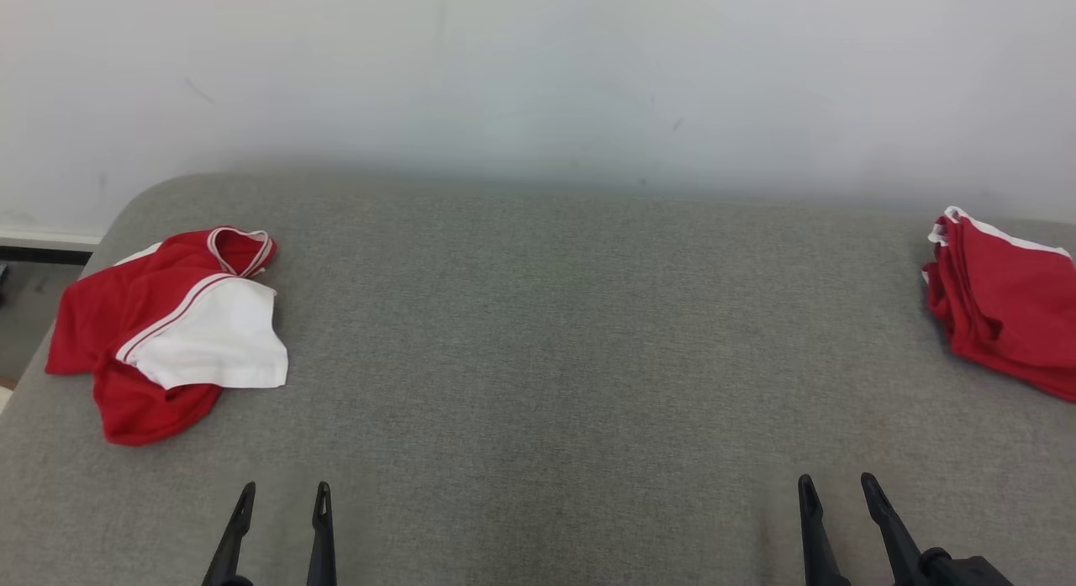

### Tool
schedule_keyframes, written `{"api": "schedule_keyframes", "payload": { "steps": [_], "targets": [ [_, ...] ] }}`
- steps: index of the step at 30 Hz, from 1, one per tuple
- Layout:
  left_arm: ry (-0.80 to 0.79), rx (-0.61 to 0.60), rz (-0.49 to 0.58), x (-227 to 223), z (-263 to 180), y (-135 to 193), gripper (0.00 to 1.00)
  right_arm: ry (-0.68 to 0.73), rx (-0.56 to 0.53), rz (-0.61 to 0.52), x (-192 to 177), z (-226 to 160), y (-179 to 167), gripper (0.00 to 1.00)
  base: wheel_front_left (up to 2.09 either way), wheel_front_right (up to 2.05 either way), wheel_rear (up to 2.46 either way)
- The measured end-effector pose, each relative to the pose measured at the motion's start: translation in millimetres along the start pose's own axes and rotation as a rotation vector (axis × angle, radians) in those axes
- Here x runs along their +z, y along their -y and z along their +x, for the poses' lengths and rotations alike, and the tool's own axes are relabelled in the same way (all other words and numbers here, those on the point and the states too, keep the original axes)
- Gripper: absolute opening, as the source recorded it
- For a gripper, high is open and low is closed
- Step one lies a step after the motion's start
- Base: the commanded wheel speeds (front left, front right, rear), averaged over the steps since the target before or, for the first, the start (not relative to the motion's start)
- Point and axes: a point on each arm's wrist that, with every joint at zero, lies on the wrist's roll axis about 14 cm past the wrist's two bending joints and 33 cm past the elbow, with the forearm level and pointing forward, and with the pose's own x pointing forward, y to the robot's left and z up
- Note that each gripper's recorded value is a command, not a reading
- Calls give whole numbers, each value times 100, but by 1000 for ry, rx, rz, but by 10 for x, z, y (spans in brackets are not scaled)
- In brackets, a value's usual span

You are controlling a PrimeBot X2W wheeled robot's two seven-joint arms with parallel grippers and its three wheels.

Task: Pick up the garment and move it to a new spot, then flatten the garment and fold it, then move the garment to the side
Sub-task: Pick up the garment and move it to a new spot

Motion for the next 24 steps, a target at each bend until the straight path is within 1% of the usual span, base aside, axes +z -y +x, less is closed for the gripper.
{"api": "schedule_keyframes", "payload": {
  "steps": [7,18,24],
  "targets": [
    [-27,102,12,-66,-238,-331,100,-20,97,9,-64,126,-301,100,0,0,0],
    [-29,254,22,-51,-602,-740,100,-44,253,18,-132,282,-801,100,0,0,0],
    [-35,333,28,-55,-817,-940,100,-54,320,24,-158,339,-1021,100,0,0,0]
  ]
}}
